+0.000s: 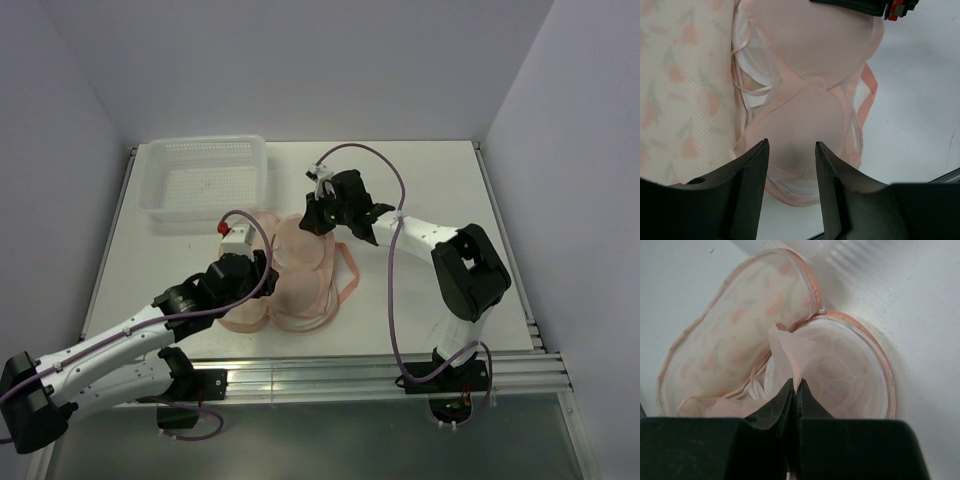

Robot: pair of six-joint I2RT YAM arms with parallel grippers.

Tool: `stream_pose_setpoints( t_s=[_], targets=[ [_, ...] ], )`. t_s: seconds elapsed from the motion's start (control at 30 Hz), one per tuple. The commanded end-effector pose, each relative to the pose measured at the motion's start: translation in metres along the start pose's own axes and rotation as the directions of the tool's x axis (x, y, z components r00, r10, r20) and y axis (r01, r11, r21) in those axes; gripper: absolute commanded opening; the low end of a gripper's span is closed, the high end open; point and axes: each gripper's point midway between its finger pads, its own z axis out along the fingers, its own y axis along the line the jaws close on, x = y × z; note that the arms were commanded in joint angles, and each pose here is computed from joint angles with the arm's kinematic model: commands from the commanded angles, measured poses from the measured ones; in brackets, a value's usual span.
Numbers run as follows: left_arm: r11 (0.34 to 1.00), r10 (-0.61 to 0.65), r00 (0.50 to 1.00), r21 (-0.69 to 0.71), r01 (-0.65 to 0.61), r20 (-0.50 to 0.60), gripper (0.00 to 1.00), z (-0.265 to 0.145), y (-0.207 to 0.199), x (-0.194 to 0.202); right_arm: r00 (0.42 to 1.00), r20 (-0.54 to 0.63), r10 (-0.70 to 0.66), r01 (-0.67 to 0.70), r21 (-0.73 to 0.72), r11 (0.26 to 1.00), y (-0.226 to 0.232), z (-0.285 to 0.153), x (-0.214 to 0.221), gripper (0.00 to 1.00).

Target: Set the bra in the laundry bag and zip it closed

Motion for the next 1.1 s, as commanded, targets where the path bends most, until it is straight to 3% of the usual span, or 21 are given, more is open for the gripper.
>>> stream_pose_setpoints(
  t_s=[0.0,0.63,0.83,1.07],
  targets=[
    [0.999,-0.033,0.998,0.006,0.033,0.054,0.48,0.007,-0.004,-0.01,0.998,0.059,-0.017,0.016,0.007,1.0,0.006,-0.007,-0.015,0.04],
    [0.996,-0.026,0.999,-0.088,0.022,-0.038,0.51,0.044,0.01,0.029,0.998,0.057,0.014,-0.012,-0.048,0.999,0.016,-0.006,-0.013,0.05],
    [0.987,-0.008,0.999,-0.159,0.0,-0.046,0.55,0.035,0.029,0.033,1.0,0.007,0.022,-0.022,-0.05,0.999,0.018,-0.003,-0.006,0.06],
    [0.985,-0.025,1.0,-0.172,0.024,-0.008,0.6,0.028,0.028,0.018,0.99,-0.096,0.103,-0.1,0.037,0.994,-0.001,0.019,0.024,0.15]
  ],
)
